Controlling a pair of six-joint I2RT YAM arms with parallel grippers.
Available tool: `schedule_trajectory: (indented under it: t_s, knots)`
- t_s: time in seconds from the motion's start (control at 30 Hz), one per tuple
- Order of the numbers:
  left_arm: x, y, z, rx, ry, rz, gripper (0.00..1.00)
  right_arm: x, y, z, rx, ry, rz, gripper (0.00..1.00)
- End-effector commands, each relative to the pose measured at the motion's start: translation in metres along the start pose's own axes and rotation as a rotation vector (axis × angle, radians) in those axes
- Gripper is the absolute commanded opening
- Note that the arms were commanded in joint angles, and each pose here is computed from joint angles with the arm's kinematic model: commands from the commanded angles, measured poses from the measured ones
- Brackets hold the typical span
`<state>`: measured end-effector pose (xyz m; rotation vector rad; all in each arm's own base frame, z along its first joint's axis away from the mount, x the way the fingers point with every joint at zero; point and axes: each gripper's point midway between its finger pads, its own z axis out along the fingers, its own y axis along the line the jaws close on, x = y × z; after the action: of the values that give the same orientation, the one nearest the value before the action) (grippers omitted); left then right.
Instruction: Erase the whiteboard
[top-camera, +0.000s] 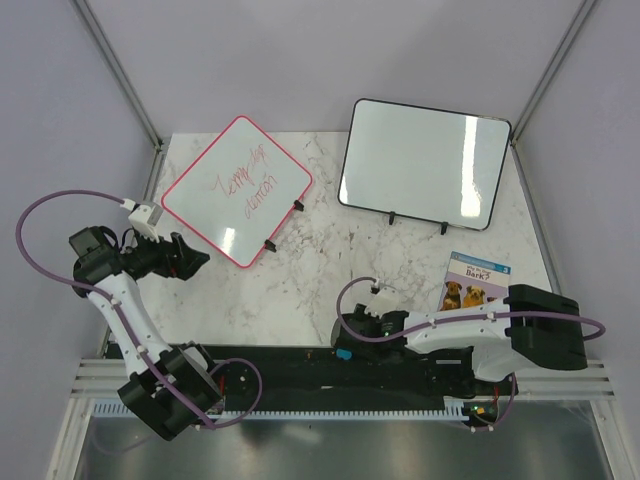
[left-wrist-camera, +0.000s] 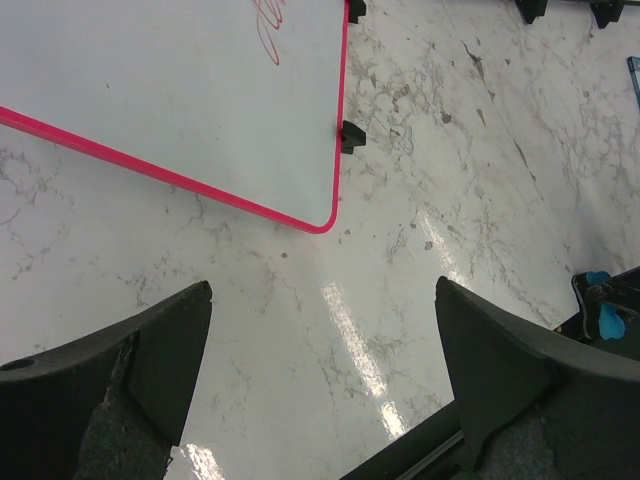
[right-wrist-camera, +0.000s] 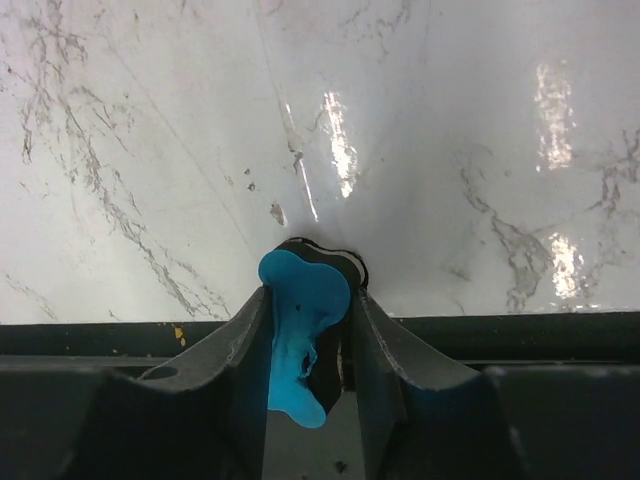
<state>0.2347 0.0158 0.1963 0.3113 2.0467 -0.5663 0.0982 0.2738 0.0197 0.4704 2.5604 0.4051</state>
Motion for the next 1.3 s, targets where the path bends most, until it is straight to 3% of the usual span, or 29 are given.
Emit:
schedule_trajectory:
  t_s: [0.0, 0.33, 0.57, 0.77, 0.83, 1.0, 1.27]
  knots:
    - [-0.001, -0.004, -0.001, 0.007, -0.004, 0.044, 0.99, -0.008, 0.019, 0.002, -0.016, -0.036, -0.04, 0.38]
    - [-0.003, -0.003, -0.001, 0.009, -0.004, 0.029, 0.99, -0.024, 0.039, 0.017, 0.039, -0.1, -0.201, 0.37]
    - [-0.015, 0.011, 0.003, 0.021, -0.002, -0.045, 0.99, -0.088, 0.066, 0.023, 0.04, -0.212, -0.267, 0.39]
    - [-0.022, 0.023, 0.009, 0.045, 0.004, -0.136, 0.97, -0.141, 0.096, 0.052, 0.079, -0.251, -0.446, 0.49]
    - [-0.022, 0.023, 0.009, 0.046, 0.003, -0.141, 0.97, -0.141, 0.099, 0.072, 0.108, -0.215, -0.537, 0.52]
    - [-0.015, 0.024, 0.008, 0.022, 0.02, -0.125, 0.97, -0.144, 0.107, 0.103, 0.122, -0.155, -0.564, 0.54]
    - [-0.007, 0.022, 0.005, -0.007, 0.034, -0.088, 0.97, -0.144, 0.089, 0.099, 0.145, -0.15, -0.531, 0.57]
